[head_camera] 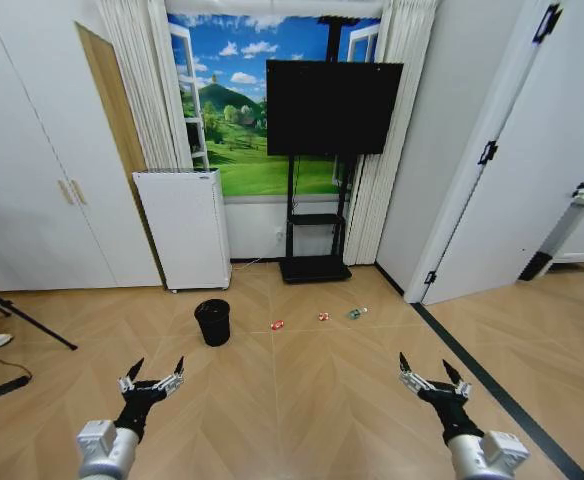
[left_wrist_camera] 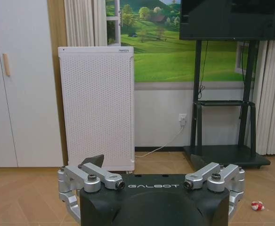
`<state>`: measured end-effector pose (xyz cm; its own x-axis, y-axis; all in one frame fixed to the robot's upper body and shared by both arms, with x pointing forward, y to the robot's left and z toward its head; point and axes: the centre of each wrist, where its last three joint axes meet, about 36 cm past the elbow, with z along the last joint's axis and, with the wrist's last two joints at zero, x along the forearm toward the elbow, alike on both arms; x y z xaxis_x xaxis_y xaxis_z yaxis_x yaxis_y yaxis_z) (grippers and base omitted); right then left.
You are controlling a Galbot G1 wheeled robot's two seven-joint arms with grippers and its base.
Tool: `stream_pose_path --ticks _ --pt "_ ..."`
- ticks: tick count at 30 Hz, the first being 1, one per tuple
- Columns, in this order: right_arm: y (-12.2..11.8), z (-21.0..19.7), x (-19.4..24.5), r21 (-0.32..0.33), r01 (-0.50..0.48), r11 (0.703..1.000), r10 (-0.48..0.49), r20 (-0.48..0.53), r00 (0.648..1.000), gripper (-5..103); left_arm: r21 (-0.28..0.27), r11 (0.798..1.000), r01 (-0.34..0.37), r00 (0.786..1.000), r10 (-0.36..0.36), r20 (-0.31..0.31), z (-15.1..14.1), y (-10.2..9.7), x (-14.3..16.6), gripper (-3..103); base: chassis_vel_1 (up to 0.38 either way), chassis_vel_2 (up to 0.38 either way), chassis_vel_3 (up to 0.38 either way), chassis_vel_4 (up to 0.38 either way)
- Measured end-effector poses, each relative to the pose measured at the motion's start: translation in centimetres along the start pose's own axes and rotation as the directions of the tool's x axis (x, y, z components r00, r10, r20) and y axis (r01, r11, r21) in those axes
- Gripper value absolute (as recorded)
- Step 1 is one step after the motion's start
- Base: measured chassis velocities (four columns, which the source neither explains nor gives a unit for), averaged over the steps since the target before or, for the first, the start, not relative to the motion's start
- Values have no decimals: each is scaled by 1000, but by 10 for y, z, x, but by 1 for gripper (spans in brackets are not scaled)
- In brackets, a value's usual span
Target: Pick up the trash bin and place the garbage on the floor into it.
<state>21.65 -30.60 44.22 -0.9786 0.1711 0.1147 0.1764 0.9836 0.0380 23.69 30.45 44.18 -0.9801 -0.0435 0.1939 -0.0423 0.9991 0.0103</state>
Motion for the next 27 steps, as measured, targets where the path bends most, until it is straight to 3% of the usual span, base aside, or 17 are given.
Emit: stream_pose_path --ticks 27 --pt "3 2 -3 -8 1 1000 -1 2 1000 100 1 1000 16 1000 -16 -10 4 -3 3 100 0 0 0 0"
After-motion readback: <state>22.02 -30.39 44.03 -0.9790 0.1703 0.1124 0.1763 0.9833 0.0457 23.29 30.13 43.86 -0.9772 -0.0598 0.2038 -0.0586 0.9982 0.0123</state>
